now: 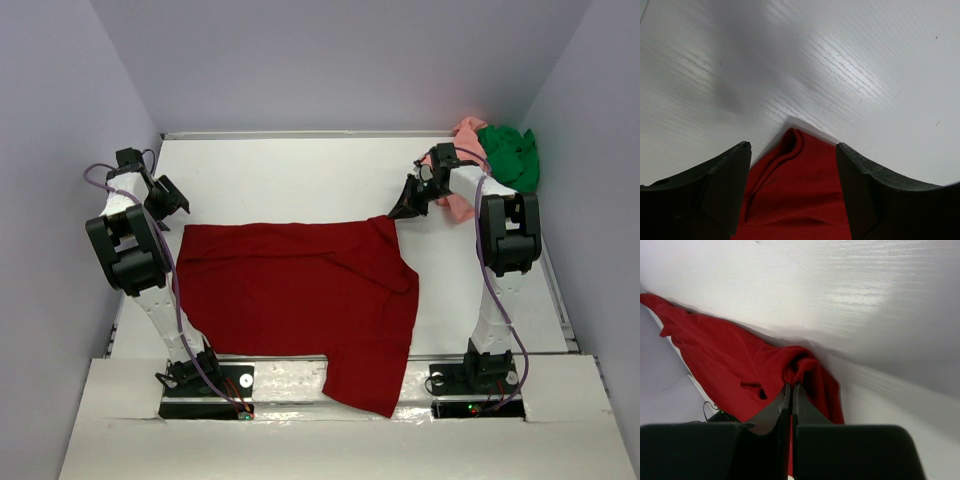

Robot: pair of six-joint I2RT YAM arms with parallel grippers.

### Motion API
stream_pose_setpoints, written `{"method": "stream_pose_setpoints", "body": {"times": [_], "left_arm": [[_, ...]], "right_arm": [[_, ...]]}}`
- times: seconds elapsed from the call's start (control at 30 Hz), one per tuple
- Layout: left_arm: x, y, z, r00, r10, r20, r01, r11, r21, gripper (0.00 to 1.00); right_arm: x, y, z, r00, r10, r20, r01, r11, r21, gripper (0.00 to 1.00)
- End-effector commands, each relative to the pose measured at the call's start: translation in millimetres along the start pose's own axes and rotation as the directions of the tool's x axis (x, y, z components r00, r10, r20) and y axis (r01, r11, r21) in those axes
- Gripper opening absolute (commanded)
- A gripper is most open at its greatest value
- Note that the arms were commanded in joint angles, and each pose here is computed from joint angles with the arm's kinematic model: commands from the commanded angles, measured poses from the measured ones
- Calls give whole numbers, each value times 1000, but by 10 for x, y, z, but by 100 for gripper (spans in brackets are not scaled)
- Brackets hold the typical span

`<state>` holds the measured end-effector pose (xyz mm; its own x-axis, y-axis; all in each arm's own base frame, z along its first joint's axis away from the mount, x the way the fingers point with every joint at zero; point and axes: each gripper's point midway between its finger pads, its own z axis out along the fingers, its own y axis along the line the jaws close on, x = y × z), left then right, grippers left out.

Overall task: Fold and stack the t-shirts
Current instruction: Fold the flattened tshirt in 1/3 of the way

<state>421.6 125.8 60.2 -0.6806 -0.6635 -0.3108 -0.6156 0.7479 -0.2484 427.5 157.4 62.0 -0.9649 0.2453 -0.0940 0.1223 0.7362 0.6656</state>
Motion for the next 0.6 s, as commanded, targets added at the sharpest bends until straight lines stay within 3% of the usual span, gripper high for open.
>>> {"method": "stream_pose_setpoints", "body": {"times": [0.0, 0.23, 0.37, 0.57], "left_arm": [[-46, -29, -31, 1000, 5, 0, -5, 1000, 11, 78], [108, -16, 174, 997, -4, -76, 6, 1000, 25, 73], [196, -22, 260, 994, 1, -112, 4, 999, 40, 61], [213, -46, 292, 992, 2, -125, 5, 998, 56, 51]], "right_arm": [[-94, 92, -49, 1000, -18, 22, 19, 999, -33, 0], [-97, 99, -52, 1000, -18, 22, 19, 999, -35, 0], [-97, 108, -52, 1000, -17, 22, 18, 999, -40, 0], [-106, 113, -50, 1000, -15, 22, 16, 999, -42, 0]]}}
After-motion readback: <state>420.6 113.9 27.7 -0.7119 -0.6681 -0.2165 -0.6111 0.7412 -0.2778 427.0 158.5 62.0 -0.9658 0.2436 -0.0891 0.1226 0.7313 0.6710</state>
